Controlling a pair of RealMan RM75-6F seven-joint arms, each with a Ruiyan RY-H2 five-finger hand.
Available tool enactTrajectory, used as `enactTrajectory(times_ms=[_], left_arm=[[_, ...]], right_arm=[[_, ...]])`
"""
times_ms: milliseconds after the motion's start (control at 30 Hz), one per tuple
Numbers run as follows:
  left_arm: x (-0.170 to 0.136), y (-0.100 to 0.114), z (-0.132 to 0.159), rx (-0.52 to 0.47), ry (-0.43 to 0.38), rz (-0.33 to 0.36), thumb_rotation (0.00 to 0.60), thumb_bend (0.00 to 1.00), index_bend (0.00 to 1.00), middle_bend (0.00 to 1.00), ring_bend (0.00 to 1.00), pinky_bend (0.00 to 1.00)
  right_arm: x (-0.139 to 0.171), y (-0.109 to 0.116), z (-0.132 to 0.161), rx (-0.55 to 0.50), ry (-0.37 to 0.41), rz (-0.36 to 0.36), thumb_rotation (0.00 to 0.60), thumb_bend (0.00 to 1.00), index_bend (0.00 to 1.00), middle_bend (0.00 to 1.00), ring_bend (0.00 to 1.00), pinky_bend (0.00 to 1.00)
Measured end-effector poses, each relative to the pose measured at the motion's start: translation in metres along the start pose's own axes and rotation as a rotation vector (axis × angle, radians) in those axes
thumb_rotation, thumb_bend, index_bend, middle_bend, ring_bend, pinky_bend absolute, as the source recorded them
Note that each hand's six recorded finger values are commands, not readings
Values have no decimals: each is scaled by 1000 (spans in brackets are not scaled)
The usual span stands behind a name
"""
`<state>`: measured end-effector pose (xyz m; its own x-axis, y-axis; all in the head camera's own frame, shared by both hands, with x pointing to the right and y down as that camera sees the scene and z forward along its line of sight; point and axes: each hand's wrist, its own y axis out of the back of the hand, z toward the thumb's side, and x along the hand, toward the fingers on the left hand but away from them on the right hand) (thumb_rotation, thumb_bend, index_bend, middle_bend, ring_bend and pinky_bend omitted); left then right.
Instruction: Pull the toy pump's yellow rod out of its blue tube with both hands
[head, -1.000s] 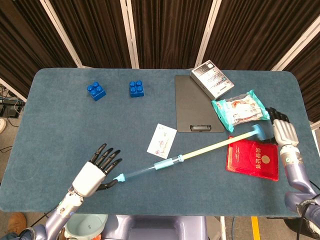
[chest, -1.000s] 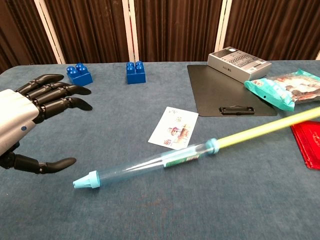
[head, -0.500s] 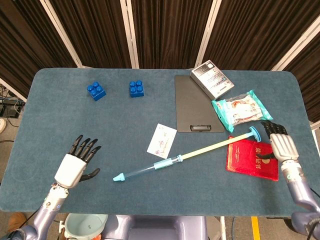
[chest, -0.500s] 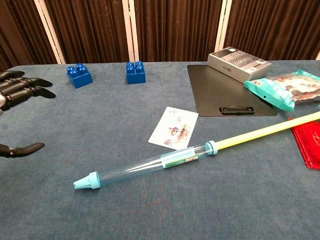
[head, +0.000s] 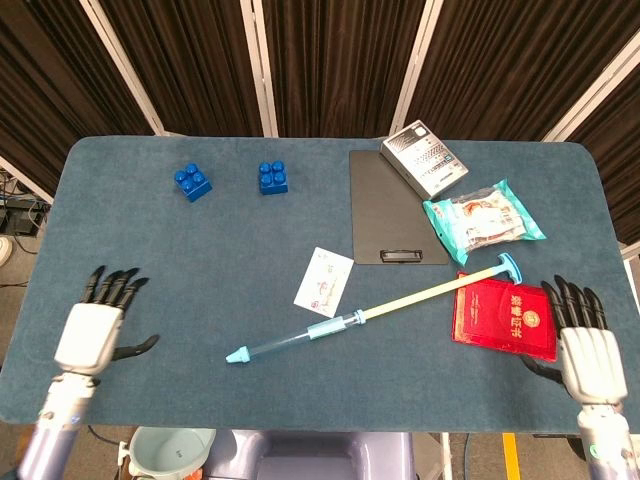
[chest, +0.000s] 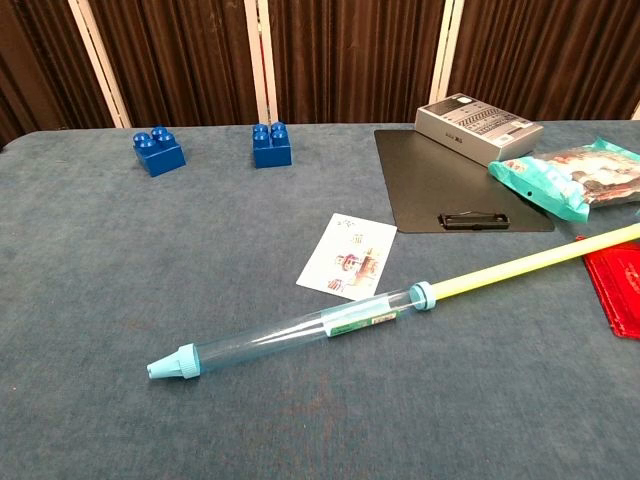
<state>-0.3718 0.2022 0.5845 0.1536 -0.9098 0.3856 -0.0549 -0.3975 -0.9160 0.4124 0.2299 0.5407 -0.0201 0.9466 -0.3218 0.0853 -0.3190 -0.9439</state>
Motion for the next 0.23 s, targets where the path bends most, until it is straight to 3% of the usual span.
enactTrajectory(times_ms=[133, 233], left_arm=[[-14, 3, -10, -19, 39, -2, 600, 126, 158, 101, 104, 9], [-20, 8, -14, 6, 23, 41, 600, 137, 157, 105, 104, 9]], right_arm=[[28, 15, -8, 22, 16, -66, 600, 0, 0, 0, 0, 0], [39, 17, -11, 27, 29, -60, 600, 0, 0, 0, 0, 0]])
